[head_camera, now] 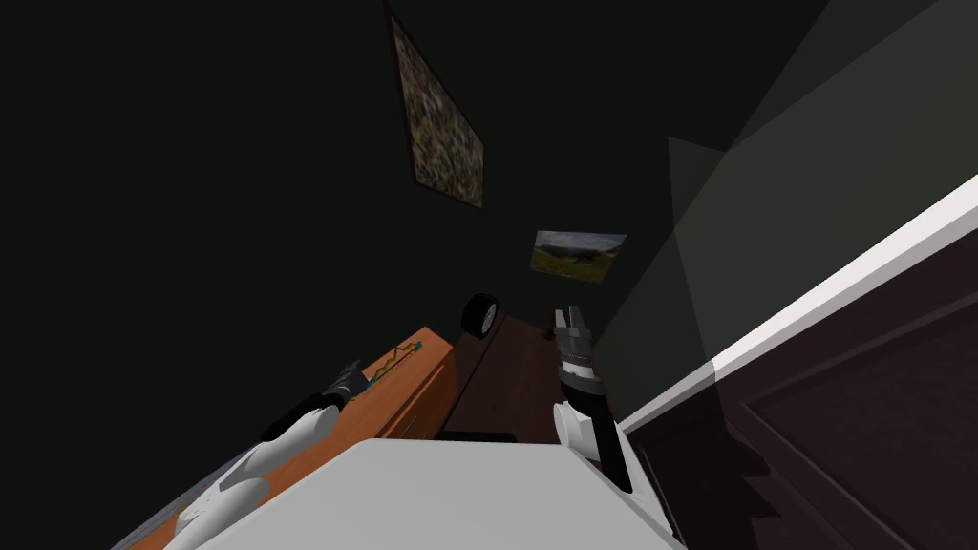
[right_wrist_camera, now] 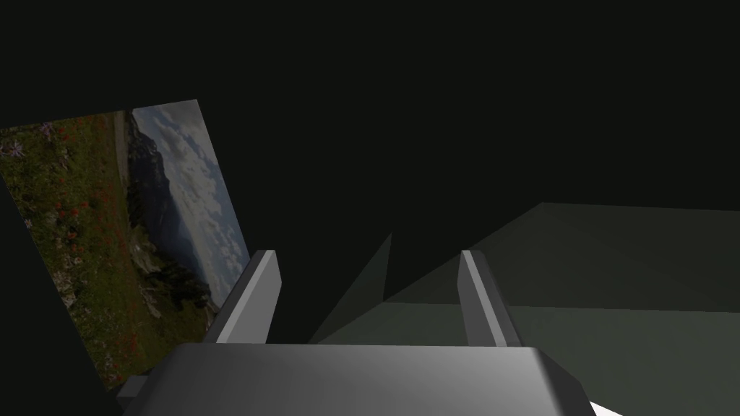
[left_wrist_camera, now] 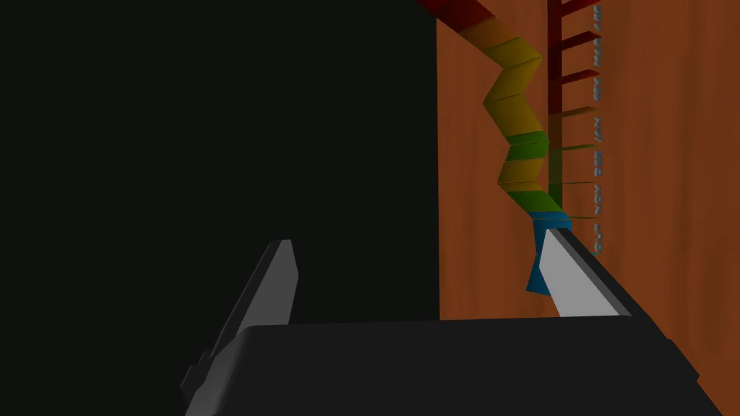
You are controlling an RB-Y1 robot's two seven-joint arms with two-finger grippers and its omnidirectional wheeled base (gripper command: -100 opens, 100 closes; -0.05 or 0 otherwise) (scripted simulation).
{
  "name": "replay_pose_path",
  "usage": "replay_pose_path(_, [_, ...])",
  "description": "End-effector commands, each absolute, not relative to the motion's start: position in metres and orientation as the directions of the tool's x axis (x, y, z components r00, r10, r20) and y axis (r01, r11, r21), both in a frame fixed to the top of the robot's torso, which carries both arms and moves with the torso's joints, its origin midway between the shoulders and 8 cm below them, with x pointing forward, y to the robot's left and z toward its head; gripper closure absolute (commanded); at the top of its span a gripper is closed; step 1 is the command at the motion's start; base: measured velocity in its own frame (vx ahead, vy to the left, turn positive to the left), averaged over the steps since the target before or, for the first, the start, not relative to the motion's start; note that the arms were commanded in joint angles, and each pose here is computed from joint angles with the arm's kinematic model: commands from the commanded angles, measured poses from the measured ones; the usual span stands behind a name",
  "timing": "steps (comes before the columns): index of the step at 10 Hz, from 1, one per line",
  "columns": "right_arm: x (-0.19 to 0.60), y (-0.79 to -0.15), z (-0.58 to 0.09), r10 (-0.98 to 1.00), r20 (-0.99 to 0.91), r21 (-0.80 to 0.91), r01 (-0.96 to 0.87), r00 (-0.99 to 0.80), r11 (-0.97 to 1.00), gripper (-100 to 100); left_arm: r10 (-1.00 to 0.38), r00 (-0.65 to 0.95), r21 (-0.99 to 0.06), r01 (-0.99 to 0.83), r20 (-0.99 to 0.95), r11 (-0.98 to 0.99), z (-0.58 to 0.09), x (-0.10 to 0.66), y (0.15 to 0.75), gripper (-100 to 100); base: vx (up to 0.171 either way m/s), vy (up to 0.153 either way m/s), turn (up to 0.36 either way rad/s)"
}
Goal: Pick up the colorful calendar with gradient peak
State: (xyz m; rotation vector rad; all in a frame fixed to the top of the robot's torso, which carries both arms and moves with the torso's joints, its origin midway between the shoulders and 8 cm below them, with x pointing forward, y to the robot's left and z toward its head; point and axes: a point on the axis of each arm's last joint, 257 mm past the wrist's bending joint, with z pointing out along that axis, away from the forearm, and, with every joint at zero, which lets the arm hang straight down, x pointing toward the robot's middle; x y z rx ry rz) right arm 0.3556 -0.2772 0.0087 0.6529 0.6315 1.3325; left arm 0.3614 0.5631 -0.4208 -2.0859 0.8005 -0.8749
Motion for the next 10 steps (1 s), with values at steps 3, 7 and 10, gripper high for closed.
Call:
replay_pose_path(3, [0.356,-0.277,0.009,0.991,-0.043,0.742,-0.660,0.129,0.118,0,-0.682,0.650,-0.726,-0.282,0.337,-0.628,-0.443,0.344,0.590,-100,-0.006,0.042,-0.109])
replay_pose_path(7, [0.356,-0.277,0.009,0.991,-0.043,0.742,-0.660,0.129,0.118,0,-0.593,0.734,-0.623,-0.302,0.331,-0.722,-0.473,0.314,0.609,-100,-0.004,0.042,-0.113])
replay_pose_path(10, [0.356,-0.277,0.009,0.991,-0.043,0.742,-0.660,0.129,0.118,0,-0.533,0.787,-0.539,-0.315,0.311,-0.781,-0.496,0.287,0.612,-100,-0.005,0.033,-0.094])
